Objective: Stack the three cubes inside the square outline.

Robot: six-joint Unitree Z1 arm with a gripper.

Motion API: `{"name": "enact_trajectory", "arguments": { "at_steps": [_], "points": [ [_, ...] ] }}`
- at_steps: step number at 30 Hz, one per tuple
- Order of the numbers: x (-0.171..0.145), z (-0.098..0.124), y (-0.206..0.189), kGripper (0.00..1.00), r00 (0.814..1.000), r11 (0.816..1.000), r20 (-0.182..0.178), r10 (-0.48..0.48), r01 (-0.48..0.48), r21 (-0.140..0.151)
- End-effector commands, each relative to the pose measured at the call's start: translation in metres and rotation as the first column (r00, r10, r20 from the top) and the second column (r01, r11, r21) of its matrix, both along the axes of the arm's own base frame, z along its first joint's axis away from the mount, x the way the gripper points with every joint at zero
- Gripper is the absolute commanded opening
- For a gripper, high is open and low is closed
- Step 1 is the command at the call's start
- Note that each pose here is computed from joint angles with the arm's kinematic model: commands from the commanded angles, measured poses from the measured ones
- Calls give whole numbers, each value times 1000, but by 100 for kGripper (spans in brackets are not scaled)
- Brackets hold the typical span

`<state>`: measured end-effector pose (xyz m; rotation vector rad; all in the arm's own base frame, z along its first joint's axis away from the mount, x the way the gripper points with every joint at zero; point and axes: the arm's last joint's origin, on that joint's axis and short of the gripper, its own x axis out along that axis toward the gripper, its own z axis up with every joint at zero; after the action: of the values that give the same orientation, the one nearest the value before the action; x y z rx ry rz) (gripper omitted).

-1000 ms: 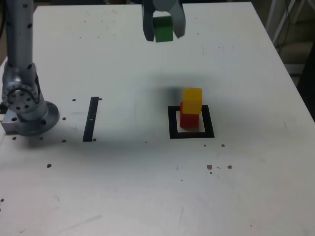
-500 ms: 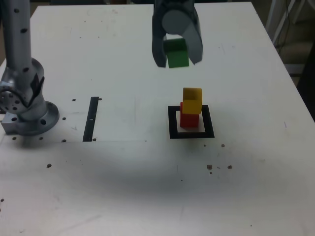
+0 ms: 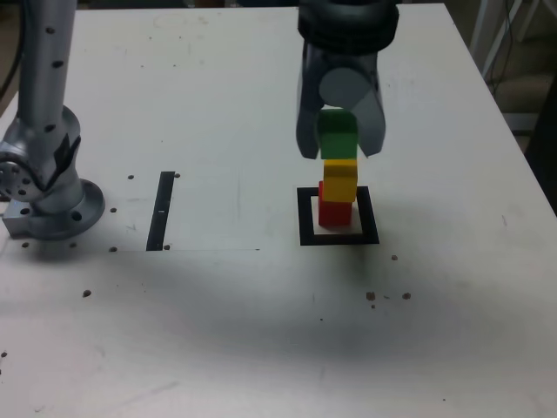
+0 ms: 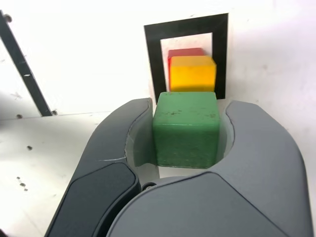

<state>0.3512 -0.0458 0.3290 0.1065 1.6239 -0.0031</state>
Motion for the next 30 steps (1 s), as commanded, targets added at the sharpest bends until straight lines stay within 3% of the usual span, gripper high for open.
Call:
{"name": "enact_trajectory", "arguments": {
  "at_steps": [1,13,22,30],
  "points": [
    [3,-3,0,12,1000,1000,5,2,-2,0],
    [6,-17,5,22,999,1000,-36,6,-6,4],
    [8,-21,8,27,999,1000,-45,13,-14,-12],
    [11,-29,10,47,998,999,-70,8,-11,-34]
  ]
}}
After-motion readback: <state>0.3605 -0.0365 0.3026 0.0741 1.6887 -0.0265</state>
